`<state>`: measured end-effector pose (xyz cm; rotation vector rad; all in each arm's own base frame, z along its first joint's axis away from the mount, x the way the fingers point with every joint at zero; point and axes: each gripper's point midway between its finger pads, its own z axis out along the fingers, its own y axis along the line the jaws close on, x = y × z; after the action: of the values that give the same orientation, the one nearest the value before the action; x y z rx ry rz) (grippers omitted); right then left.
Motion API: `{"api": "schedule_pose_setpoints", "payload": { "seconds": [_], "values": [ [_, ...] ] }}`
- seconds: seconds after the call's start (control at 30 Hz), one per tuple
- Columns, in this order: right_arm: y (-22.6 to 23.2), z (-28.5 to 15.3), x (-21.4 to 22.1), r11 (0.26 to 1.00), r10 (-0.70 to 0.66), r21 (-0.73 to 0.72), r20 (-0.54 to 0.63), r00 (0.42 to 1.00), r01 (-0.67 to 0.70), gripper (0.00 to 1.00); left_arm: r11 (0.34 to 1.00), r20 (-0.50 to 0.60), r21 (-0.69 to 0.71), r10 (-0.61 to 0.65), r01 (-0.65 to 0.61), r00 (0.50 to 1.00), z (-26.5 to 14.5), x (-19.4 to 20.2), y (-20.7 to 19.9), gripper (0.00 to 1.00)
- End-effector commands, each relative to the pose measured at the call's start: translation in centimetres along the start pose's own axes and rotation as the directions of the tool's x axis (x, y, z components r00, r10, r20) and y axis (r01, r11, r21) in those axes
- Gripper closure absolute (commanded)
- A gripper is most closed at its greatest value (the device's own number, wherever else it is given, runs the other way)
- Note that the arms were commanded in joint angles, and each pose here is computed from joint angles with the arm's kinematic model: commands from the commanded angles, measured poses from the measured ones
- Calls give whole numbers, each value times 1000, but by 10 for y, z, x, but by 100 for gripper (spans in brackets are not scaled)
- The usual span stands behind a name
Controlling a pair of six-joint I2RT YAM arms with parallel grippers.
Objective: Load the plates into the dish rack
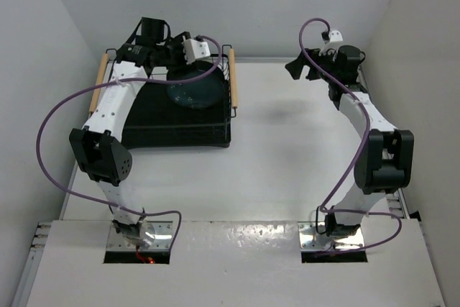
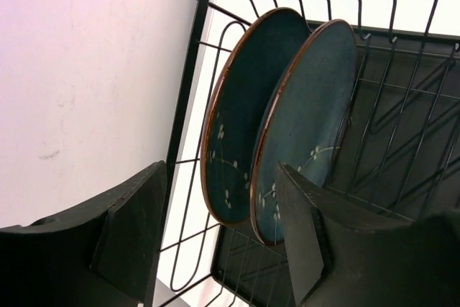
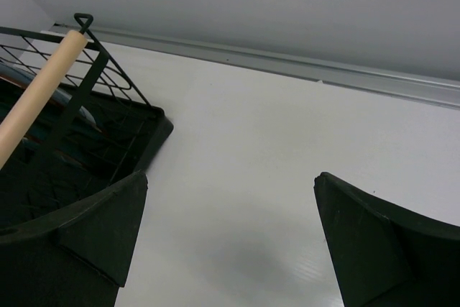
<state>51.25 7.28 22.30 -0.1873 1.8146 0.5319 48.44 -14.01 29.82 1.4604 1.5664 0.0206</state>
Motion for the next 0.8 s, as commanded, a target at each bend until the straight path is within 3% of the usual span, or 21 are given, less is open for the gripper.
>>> {"api": "schedule_pose_setpoints", "payload": {
  "seconds": [0.0, 0.13, 0.23, 0.27, 0.33, 0.37, 0.4, 0.5, 0.67, 0.73, 0.77],
  "values": [
    [12, -12, -28, 999, -42, -29, 85, 995, 45, 1, 999, 43, -11, 44, -44, 998, -13, -17, 0, 33],
    [17, -19, -32, 999, -39, -31, 95, 995, 42, 1, 998, 62, -47, 52, -49, 997, -22, -29, 13, 31],
    [17, -22, -27, 999, -29, -29, 84, 996, 32, 1, 974, 114, -214, -48, 72, 992, -37, -41, 58, 30],
    [18, -22, -25, 999, -19, -27, 76, 997, 21, 1, 941, 155, -262, -180, 216, 971, -41, -41, 70, 30],
    [13, -24, -23, 1000, 16, -8, 59, 998, -16, 1, 829, 201, -423, -308, 365, 930, -60, -28, 107, 30],
    [12, -25, -20, 999, 37, -2, 49, 998, -37, 1, 716, 294, -499, -390, 488, 873, -83, -21, 133, 30],
    [8, -27, -12, 998, 62, 12, 15, 998, -63, 1, 646, 321, -542, -432, 538, 843, -94, -8, 145, 30],
    [-2, -34, 1, 992, 90, 93, -26, 996, -87, 0, 352, 377, -702, -555, 620, 742, -149, 50, 169, 30],
    [-15, -52, 21, 973, 118, 211, -108, 987, -93, 0, 176, 322, -808, -667, 562, 672, -202, 114, 134, 30],
    [-25, -60, 34, 954, 150, 280, -146, 978, -105, 0, 146, 289, -840, -694, 523, 659, -215, 132, 111, 30],
    [-29, -65, 34, 945, 159, 310, -144, 977, -107, 0, 112, 314, -858, -658, 502, 684, -247, 121, 109, 30]
  ]
}}
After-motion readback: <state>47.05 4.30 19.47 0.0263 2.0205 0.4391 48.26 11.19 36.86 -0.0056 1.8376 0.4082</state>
